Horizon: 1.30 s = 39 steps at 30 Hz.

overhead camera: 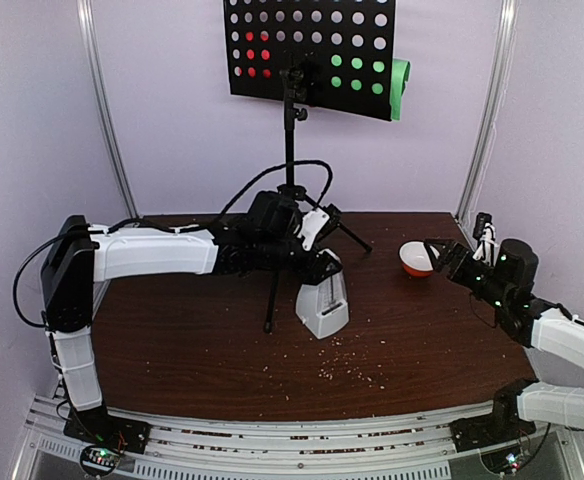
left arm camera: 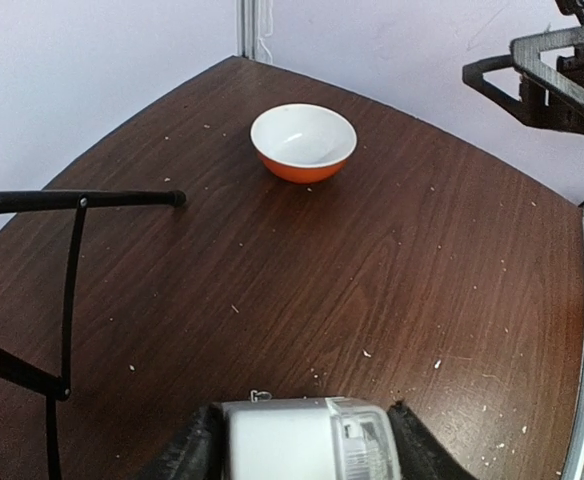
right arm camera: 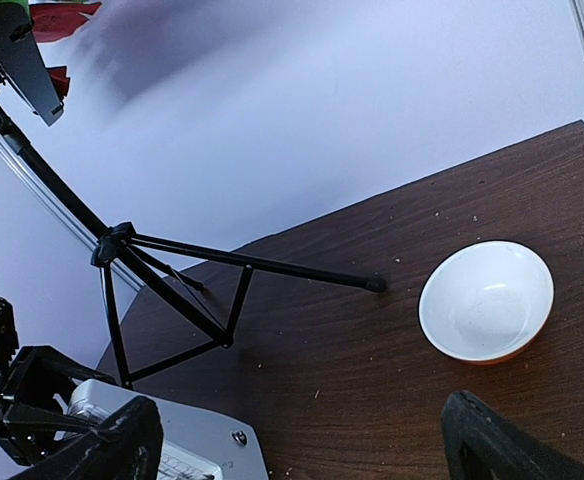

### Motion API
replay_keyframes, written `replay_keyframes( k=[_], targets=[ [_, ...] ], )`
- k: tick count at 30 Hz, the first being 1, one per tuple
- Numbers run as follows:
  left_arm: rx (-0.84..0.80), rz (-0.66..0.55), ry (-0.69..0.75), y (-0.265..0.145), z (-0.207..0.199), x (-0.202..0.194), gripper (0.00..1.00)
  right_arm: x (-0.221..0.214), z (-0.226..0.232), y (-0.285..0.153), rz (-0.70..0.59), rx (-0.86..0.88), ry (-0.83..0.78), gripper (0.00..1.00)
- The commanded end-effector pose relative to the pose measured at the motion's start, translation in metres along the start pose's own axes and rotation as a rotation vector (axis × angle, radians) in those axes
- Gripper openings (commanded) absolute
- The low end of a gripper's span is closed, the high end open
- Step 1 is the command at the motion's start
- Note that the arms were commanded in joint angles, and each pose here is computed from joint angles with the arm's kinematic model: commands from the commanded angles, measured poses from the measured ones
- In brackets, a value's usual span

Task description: Pack up the instrument practice props

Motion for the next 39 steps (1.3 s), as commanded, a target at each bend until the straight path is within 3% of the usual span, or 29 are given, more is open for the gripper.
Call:
replay_keyframes(
  k=[1, 7, 14, 16, 18, 21, 24, 28, 39],
  targets=[
    [0.062, -0.018, 0.018, -0.001, 0.003, 0.009, 0.49, 0.001, -0.001, -0.002, -0.021, -0.001, 0.000, 1.00],
    [0.102, -0.017, -0.007, -0.004, -0.001, 0.010, 0.42, 0.003, -0.002, -0.006, -0.040, -0.018, -0.016, 1.00],
    [0.268, -0.015, -0.234, -0.014, -0.009, 0.011, 0.45, 0.005, -0.006, -0.006, -0.039, -0.089, 0.060, 1.00],
    [0.247, -0.021, -0.277, -0.013, -0.018, 0.010, 0.51, 0.004, -0.005, -0.002, -0.003, -0.087, 0.074, 1.00],
    [0.197, -0.034, -0.305, -0.012, -0.031, 0.011, 0.70, 0.000, -0.004, 0.002, 0.049, -0.073, 0.080, 1.00],
    [0.096, -0.061, -0.330, -0.011, -0.048, 0.013, 0.83, -0.005, -0.002, 0.004, 0.092, -0.042, 0.085, 1.00],
    [0.034, -0.068, -0.350, -0.012, -0.058, 0.009, 0.90, -0.008, -0.002, 0.003, 0.111, -0.016, 0.090, 1.00],
    [0.002, -0.043, -0.356, -0.013, -0.065, -0.002, 0.95, -0.015, -0.002, 0.000, 0.137, 0.004, 0.096, 1.00],
    [-0.057, 0.037, -0.327, -0.012, -0.090, -0.029, 0.96, -0.057, 0.002, 0.004, 0.305, -0.018, 0.091, 0.96]
  ],
)
Point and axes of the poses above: each gripper's point midway between its finger pads, its own y axis out along the fingers, its own z axis along the line the jaws close on, x = y × z, the point moved 9 cm from there along -y, back along the fingers, and after that the axes turned 5 degrees about y, right-handed, at the moved point
